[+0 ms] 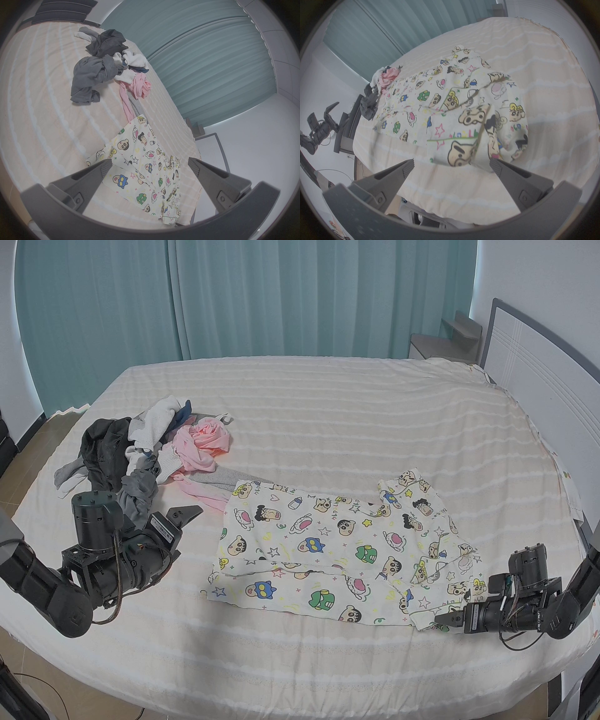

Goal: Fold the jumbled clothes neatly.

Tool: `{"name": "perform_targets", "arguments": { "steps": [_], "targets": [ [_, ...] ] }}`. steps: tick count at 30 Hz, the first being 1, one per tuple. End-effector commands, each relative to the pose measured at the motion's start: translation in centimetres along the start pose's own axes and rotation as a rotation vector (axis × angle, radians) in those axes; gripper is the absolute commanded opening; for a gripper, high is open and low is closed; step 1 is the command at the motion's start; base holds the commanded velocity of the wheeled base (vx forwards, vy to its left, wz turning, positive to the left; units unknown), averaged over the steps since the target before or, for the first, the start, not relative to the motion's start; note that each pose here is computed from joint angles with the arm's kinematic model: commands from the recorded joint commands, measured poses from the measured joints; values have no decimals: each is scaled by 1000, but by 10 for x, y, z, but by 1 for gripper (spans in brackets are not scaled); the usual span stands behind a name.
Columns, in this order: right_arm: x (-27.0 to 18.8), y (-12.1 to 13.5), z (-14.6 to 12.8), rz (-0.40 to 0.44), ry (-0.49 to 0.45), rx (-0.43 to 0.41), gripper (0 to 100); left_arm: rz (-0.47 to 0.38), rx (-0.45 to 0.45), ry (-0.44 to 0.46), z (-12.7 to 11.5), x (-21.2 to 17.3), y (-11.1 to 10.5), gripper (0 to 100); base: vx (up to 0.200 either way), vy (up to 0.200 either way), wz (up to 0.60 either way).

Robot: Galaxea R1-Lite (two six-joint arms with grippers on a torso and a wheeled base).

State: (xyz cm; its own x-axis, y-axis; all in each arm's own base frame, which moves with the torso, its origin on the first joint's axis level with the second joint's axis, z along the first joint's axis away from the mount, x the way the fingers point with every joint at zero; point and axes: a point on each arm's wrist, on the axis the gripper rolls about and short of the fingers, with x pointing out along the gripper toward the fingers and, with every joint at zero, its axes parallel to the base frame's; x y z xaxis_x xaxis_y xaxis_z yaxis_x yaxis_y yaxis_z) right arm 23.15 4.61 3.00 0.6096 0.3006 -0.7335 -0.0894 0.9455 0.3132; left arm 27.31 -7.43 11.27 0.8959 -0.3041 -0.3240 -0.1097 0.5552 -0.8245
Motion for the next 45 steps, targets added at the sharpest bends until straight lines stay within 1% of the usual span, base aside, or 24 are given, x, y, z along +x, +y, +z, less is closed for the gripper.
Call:
{"name": "perform_targets", "arguments": {
  "steps": [1, 3, 5, 9, 14, 15, 26, 33, 35, 38, 39, 40, 41, 45],
  "targets": [
    [11, -3, 0, -3, 18, 16, 100, 2, 0, 1, 0, 0, 0, 100, 0, 0, 0],
    [13, 0, -1, 23, 28, 53, 100, 2, -2, 1, 0, 0, 0, 100, 0, 0, 0],
    [14, 2, -2, 38, 36, 60, 100, 3, -1, 2, 0, 1, 1, 100, 0, 0, 0],
    [21, 1, -3, 35, 51, 66, 100, 7, -1, 4, -1, 2, 2, 100, 0, 0, 0],
    [23, 0, 1, 36, 36, 74, 100, 7, -1, 4, -1, 2, 2, 100, 0, 0, 0],
    [23, 0, 1, 36, 36, 74, 0, 8, -1, 5, -1, 2, 2, 100, 0, 0, 0],
    [19, 1, 5, 39, 11, 72, 0, 7, -1, 2, -1, 2, 2, 100, 0, 0, 0],
    [5, 5, 10, 49, -38, 55, 0, 7, -1, 2, -1, 2, 2, 100, 0, 0, 0],
    [-5, 9, 20, 28, -98, 24, 0, 5, -1, 1, 0, 2, 2, 100, 0, 0, 0],
    [-3, 9, 21, -18, -94, -11, 0, 5, -1, 1, 0, 2, 2, 100, 0, 0, 0],
    [-3, 9, 21, -18, -94, -11, 0, 5, -1, 1, 0, 2, 2, 100, 0, 0, 0],
    [0, 6, 19, -84, -64, -55, 0, 7, -1, 1, 0, 2, 2, 100, 0, 0, 0],
    [0, 6, 18, -103, -52, -71, 0, 7, -1, 2, -1, 2, 2, 100, 0, 0, 0],
    [-1, 7, 20, -134, -44, -95, 0, 7, -1, 1, 0, 2, 2, 100, 0, 0, 0]
  ]
}}
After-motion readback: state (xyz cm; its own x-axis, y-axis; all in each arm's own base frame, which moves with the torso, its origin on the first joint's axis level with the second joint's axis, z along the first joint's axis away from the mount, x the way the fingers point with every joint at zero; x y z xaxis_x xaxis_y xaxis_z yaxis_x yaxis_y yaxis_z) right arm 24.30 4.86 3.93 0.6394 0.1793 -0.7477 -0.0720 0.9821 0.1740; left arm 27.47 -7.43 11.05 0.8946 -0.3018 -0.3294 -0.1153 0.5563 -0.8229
